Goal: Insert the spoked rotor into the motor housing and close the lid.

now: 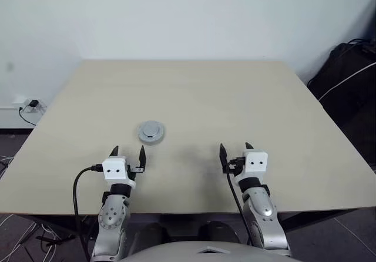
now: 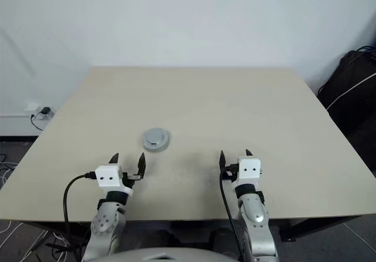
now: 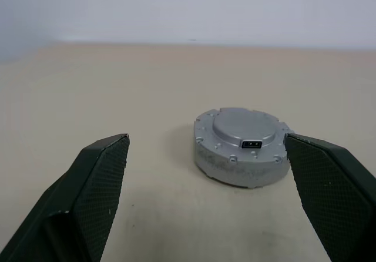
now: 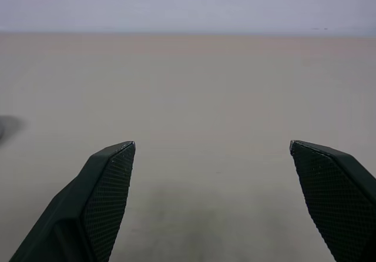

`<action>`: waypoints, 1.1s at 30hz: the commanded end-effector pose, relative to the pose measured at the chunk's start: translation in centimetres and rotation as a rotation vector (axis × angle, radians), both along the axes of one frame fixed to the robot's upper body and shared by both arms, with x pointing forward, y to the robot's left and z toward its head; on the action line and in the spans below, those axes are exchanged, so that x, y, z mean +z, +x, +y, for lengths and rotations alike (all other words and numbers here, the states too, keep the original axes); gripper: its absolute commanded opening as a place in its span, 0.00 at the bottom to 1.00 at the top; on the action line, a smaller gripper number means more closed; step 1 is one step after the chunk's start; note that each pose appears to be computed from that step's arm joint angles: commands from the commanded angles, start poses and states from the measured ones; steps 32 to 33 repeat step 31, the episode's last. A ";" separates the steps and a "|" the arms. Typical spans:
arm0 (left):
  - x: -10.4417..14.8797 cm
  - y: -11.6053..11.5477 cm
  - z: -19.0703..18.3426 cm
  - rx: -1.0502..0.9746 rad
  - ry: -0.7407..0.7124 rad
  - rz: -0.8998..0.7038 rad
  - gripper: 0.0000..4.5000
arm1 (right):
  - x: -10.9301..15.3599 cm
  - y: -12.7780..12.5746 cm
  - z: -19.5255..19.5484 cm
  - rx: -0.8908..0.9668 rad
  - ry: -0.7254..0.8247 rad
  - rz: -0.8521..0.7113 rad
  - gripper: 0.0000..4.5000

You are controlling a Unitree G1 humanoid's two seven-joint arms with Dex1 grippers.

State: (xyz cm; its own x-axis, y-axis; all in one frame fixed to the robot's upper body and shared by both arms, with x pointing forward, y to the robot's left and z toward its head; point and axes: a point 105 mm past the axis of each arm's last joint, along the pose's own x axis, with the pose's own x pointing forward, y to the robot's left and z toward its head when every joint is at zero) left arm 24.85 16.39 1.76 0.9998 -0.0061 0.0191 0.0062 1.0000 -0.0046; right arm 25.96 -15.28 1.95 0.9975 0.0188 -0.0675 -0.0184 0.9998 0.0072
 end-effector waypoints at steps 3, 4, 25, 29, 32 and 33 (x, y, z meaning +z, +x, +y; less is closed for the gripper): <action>1.1 0.6 -0.8 -0.053 0.009 -0.044 0.99 | 1.0 0.3 -0.1 -0.032 -0.007 -0.038 1.00; 1.0 0.6 -0.8 -0.054 0.009 -0.041 0.99 | 1.0 0.4 -0.1 -0.033 -0.007 -0.037 1.00; 1.0 1.0 -1.5 -0.079 0.014 -0.037 0.99 | 0.4 0.5 0.3 -0.002 -0.006 -0.027 1.00; 1.0 1.0 -1.5 -0.076 0.012 -0.038 0.99 | 0.3 0.6 0.3 0.001 -0.004 -0.026 1.00; 1.0 1.0 -1.5 -0.075 0.010 -0.038 0.99 | 0.2 0.5 0.3 0.002 -0.004 -0.023 1.00; 1.0 1.0 -1.5 -0.075 0.010 -0.038 0.99 | 0.2 0.5 0.3 0.002 -0.004 -0.023 1.00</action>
